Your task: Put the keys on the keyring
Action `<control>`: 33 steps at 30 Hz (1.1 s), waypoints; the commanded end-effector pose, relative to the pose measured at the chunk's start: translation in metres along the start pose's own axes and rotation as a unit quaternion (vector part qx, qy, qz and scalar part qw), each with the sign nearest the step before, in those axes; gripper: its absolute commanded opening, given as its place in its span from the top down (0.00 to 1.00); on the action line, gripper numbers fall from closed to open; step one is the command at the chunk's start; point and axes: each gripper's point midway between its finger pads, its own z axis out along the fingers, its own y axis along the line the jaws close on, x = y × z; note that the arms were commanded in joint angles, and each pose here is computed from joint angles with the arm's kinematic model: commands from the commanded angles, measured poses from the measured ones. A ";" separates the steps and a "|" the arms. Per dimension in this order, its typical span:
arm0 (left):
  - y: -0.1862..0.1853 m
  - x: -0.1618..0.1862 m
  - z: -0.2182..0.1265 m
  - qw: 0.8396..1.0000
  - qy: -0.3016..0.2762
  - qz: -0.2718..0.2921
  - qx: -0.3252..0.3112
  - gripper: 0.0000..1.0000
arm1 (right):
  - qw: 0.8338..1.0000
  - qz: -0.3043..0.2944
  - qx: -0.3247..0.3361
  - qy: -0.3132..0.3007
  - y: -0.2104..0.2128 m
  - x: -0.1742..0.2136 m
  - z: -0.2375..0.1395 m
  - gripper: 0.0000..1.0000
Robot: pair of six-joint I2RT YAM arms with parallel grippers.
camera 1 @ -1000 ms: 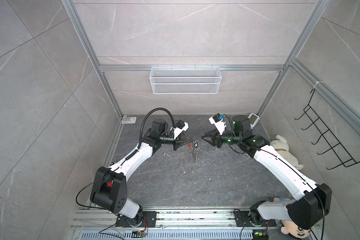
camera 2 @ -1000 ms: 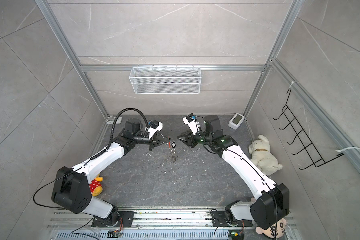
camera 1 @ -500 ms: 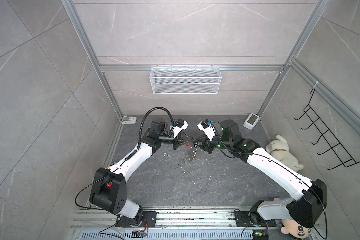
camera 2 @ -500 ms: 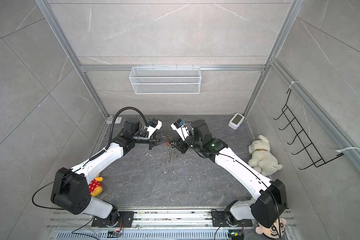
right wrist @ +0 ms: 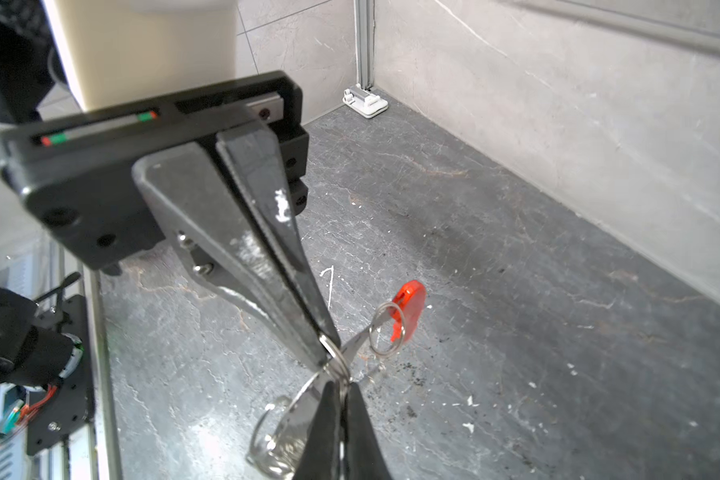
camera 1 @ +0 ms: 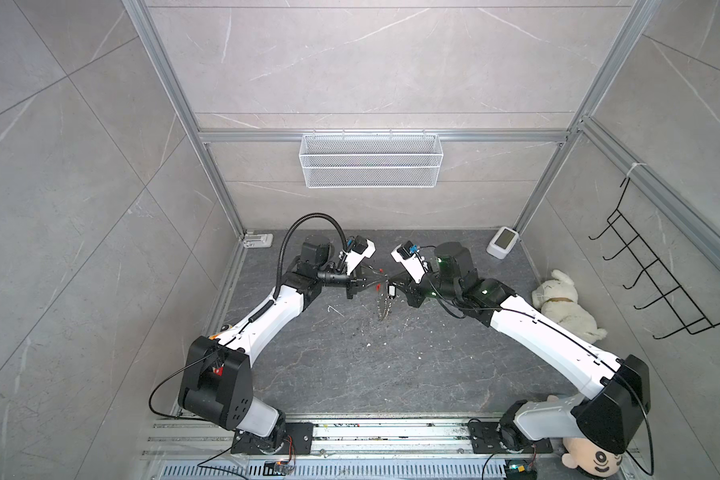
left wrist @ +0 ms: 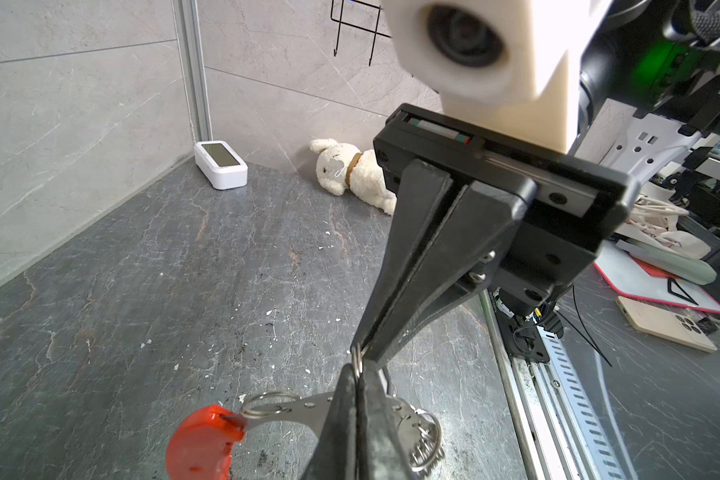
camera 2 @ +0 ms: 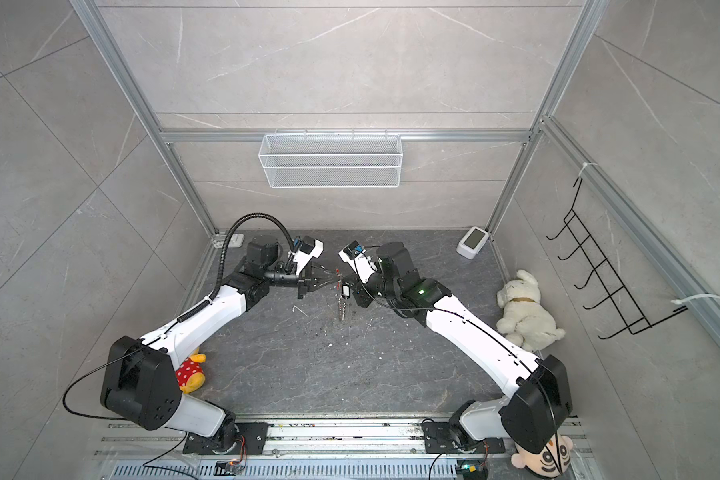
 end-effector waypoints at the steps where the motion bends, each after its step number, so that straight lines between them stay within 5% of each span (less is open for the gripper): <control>1: -0.012 -0.038 -0.011 0.998 -0.041 0.051 0.000 1.00 | 1.000 -0.006 0.008 0.014 -0.002 0.010 0.006 0.99; 25: 0.004 -0.055 0.001 0.973 -0.222 0.007 -0.068 1.00 | 0.996 0.030 -0.084 -0.022 0.038 -0.004 0.030 1.00; 33: 0.006 -0.052 0.000 0.973 -0.215 0.016 -0.082 1.00 | 0.996 0.029 -0.078 -0.027 0.039 -0.004 0.021 0.84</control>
